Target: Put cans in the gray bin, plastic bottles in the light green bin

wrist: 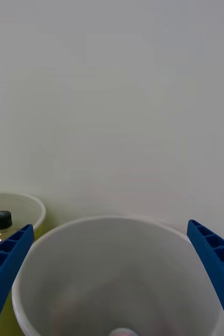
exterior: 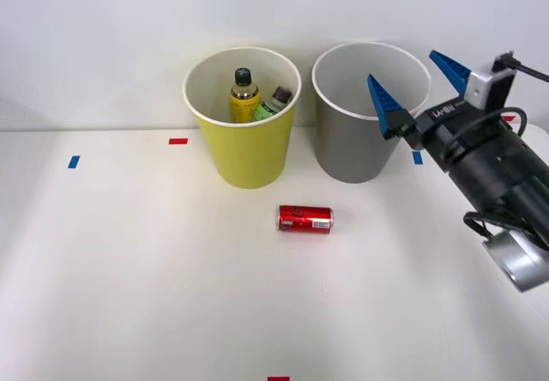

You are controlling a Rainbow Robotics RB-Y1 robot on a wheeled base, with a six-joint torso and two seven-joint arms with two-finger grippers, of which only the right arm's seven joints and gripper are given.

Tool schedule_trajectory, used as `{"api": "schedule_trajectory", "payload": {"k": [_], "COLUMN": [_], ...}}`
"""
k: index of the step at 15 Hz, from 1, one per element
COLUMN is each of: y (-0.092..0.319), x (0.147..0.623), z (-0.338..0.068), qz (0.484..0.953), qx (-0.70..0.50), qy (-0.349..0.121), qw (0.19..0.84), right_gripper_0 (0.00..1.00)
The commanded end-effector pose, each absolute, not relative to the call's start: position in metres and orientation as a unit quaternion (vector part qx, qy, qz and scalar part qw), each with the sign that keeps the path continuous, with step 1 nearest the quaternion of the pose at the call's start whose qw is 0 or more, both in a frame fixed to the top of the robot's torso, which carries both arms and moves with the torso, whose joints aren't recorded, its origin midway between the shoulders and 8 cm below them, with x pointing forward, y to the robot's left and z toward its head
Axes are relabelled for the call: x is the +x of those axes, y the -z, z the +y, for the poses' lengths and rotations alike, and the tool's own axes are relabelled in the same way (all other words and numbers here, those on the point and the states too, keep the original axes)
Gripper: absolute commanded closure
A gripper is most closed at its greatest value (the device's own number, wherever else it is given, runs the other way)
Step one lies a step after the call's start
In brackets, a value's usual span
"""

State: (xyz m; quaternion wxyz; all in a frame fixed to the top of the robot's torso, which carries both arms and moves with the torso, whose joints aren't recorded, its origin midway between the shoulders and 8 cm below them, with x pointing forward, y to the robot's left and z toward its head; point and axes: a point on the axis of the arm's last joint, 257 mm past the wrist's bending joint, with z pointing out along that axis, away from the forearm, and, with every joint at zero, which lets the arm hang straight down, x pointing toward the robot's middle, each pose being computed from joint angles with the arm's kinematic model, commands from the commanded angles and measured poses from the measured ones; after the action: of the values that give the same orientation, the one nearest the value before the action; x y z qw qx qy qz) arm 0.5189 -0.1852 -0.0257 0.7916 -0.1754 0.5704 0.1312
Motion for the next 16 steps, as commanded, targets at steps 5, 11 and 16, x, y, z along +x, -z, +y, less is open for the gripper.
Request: {"api": "schedule_trajectory", "payload": {"k": [5, 11, 16], "y": [0.079, 0.134, 0.15], "x": [0.465, 0.439, 0.426], "z": [-0.25, -0.275, -0.269], "qz": [0.599, 0.63, 0.631], "qx": [-0.101, 0.004, -0.017], "qy": [-0.119, -0.112, -0.052], "qw": [0.786, 0.769, 0.774], "right_gripper_0": [0.0, 0.0, 0.0]}}
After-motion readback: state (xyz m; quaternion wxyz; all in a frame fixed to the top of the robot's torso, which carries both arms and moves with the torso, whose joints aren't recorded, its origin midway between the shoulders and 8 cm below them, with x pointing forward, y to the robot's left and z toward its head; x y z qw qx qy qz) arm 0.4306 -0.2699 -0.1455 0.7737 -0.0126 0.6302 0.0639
